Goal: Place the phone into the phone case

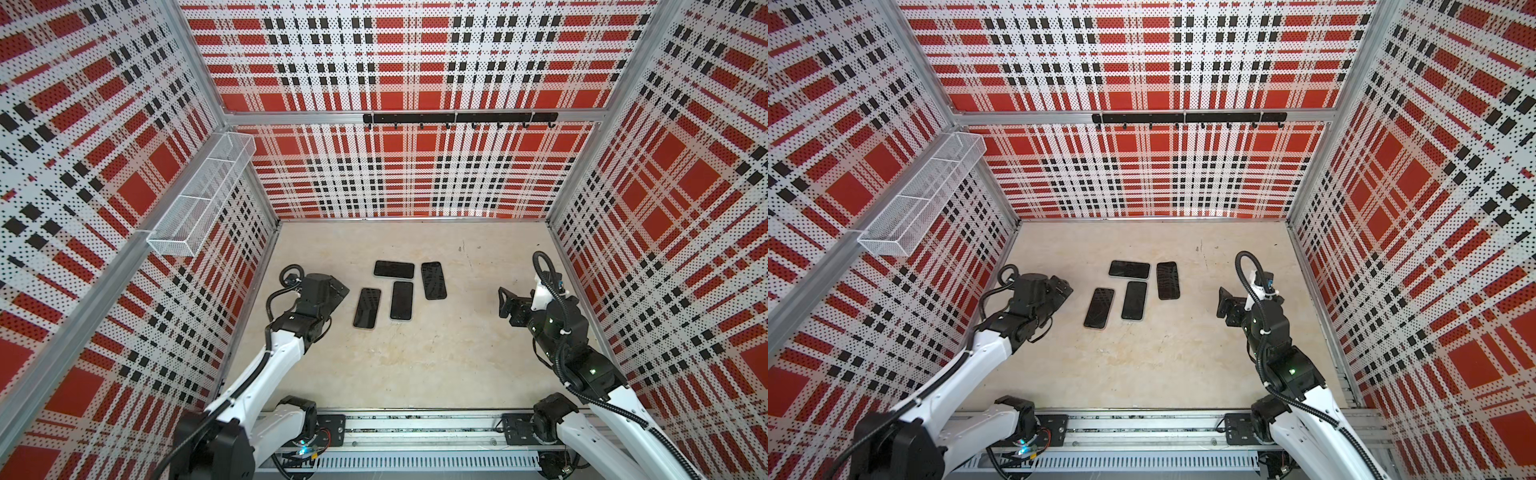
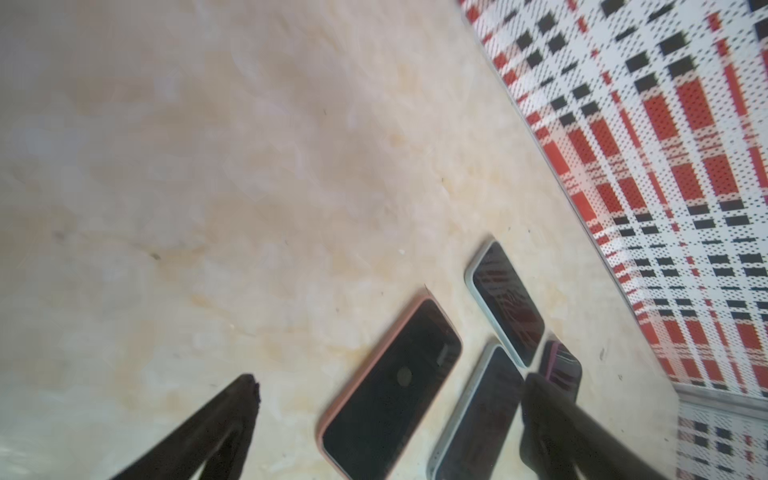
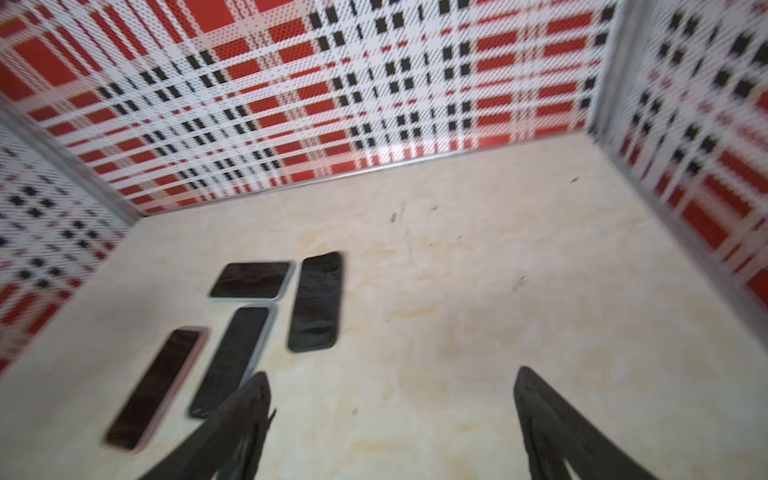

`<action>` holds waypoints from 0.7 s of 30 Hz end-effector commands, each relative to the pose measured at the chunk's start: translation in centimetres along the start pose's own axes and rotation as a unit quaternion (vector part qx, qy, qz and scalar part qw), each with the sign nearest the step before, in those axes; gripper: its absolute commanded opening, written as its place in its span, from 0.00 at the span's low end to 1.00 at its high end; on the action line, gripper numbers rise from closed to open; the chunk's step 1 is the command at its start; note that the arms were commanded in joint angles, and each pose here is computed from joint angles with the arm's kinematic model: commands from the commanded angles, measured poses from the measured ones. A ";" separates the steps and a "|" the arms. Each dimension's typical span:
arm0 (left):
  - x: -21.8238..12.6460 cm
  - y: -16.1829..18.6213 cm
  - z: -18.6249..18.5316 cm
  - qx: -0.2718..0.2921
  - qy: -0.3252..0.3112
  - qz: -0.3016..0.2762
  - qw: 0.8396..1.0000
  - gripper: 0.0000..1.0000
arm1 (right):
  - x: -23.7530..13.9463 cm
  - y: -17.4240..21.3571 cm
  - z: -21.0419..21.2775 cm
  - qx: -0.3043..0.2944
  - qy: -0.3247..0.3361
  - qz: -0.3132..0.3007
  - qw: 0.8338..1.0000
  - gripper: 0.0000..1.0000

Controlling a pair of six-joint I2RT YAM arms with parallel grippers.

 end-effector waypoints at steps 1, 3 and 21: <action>-3.2 -4.5 1.6 0.122 -0.049 -0.114 0.985 0.99 | 0.7 -0.7 -2.5 -0.128 0.091 -0.068 0.985 0.96; -4.5 -6.6 0.9 0.183 -0.022 -0.193 0.964 0.99 | 1.3 0.0 -3.2 -0.151 0.109 -0.077 0.979 0.97; 6.0 -2.5 1.6 0.319 0.113 -0.207 0.918 0.99 | 10.6 5.7 -7.0 -0.090 0.077 -0.141 0.983 1.00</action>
Point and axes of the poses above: each gripper's point midway between its finger pads, its own x axis out along the fingers, its own z axis along the line the jaws close on, y = z × x, the point moved 3 cm from there along -x, back along the fingers
